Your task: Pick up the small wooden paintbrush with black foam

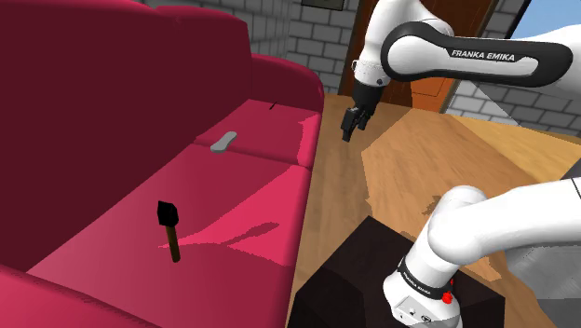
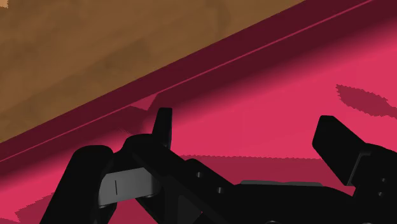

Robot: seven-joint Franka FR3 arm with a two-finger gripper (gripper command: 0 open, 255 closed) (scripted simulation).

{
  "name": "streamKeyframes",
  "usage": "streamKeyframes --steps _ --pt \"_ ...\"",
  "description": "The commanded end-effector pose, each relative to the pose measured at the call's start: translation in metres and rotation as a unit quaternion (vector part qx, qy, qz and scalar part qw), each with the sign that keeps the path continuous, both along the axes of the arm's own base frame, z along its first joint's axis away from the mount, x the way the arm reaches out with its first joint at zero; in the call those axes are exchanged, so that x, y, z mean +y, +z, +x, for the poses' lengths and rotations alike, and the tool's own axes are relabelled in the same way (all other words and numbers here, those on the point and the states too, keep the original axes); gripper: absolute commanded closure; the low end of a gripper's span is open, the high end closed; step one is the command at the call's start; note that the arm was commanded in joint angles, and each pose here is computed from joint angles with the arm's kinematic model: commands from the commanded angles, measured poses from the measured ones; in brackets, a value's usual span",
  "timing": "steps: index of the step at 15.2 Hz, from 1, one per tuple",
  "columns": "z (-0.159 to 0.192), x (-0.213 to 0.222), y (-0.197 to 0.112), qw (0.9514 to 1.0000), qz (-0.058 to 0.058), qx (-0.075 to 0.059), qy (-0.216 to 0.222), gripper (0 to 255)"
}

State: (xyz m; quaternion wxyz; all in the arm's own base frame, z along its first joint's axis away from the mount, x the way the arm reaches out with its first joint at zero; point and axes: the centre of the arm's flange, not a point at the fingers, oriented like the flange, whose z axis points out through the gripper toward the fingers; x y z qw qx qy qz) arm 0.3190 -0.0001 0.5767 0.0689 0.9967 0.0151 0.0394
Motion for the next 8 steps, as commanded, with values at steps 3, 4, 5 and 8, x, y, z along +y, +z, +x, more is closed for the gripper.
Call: streamKeyframes --steps 3,4,5,8 --pt "0.008 0.024 -0.005 1.0000 0.004 0.007 -0.005 0" --pt "0.013 0.036 -0.007 0.9999 0.006 0.010 -0.008 0" --pt "0.017 0.048 -0.010 0.9998 0.008 0.014 -0.011 0" --pt "0.030 0.084 -0.017 0.9994 0.013 0.024 -0.019 0"
